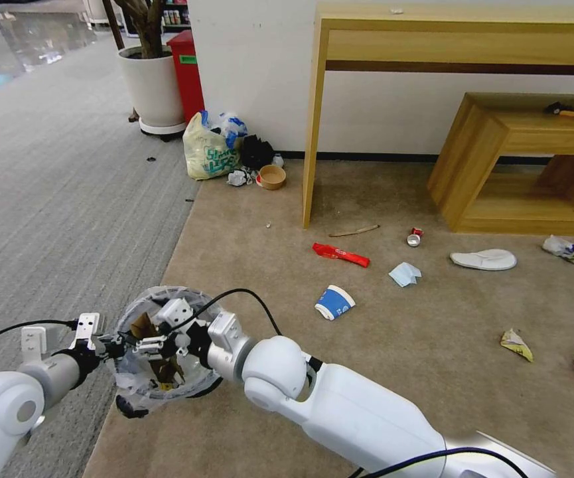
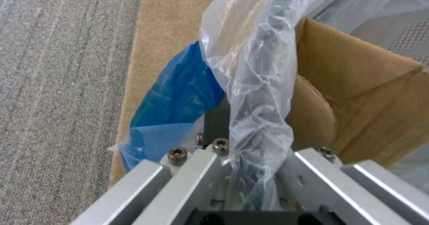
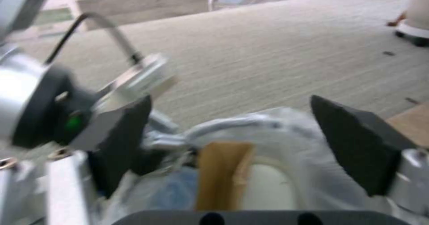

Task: Pick up the trash bin and place the garbage on the floor into it.

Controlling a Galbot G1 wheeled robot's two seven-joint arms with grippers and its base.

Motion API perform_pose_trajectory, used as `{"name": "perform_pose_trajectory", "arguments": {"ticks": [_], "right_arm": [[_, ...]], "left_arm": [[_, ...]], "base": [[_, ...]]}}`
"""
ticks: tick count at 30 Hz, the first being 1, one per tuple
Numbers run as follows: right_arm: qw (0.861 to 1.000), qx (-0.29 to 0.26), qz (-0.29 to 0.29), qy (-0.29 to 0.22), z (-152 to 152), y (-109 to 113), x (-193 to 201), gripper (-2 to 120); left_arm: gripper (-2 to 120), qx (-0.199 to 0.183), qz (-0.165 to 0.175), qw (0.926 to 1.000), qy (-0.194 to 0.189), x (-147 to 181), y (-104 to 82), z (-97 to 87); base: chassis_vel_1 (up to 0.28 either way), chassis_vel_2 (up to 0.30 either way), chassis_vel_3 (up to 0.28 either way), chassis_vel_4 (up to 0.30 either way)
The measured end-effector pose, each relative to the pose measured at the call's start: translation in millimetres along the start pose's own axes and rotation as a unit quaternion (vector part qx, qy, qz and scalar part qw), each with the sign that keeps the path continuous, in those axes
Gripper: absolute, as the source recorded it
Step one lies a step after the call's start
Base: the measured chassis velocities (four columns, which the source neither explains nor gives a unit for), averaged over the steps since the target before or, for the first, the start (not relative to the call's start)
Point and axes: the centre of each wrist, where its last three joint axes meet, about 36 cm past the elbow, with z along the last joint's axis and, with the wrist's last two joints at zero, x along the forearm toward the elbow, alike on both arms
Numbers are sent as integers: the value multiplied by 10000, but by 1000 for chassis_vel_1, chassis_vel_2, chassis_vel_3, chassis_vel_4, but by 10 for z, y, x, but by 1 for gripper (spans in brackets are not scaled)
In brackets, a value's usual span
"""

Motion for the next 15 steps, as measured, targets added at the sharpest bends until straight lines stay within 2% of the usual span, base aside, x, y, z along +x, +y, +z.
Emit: {"name": "perform_pose_trajectory", "arguments": {"ticks": [1,3,5,6,7,9,10,13,14,15], "right_arm": [[9998,-36,163,-50,-54,-97,16,98],[9997,-50,238,-66,-75,-147,27,99],[9978,-108,653,-71,-114,-431,113,100],[9978,-108,653,-71,-114,-431,113,100],[9968,-128,783,-57,-110,-521,146,100],[9928,-166,1190,-4,-68,-808,241,100],[9928,-166,1190,-4,-68,-808,241,100],[9859,-200,1659,72,51,-1153,356,100],[9859,-200,1659,72,51,-1153,356,100],[9833,-230,1800,95,93,-1254,397,100]], "left_arm": [[0,-7,-11,10000,15,11,19,12],[0,-21,-12,10000,29,18,27,21],[0,-54,-29,10000,67,49,60,52],[0,-54,-29,10000,67,49,60,52],[0,-49,-36,10000,70,56,67,58],[0,-35,-45,9999,84,75,88,77],[0,-35,-45,9999,84,75,88,77],[0,-28,-63,9999,104,91,105,93],[0,-28,-63,9999,104,91,105,93],[0,-30,-64,9999,105,94,106,93]], "base": [[0,0,0,0],[0,0,0,0],[0,0,0,0],[0,0,0,0],[0,0,0,0],[0,0,0,0],[0,0,0,0],[0,0,0,0],[0,0,0,0],[0,0,0,0]]}}
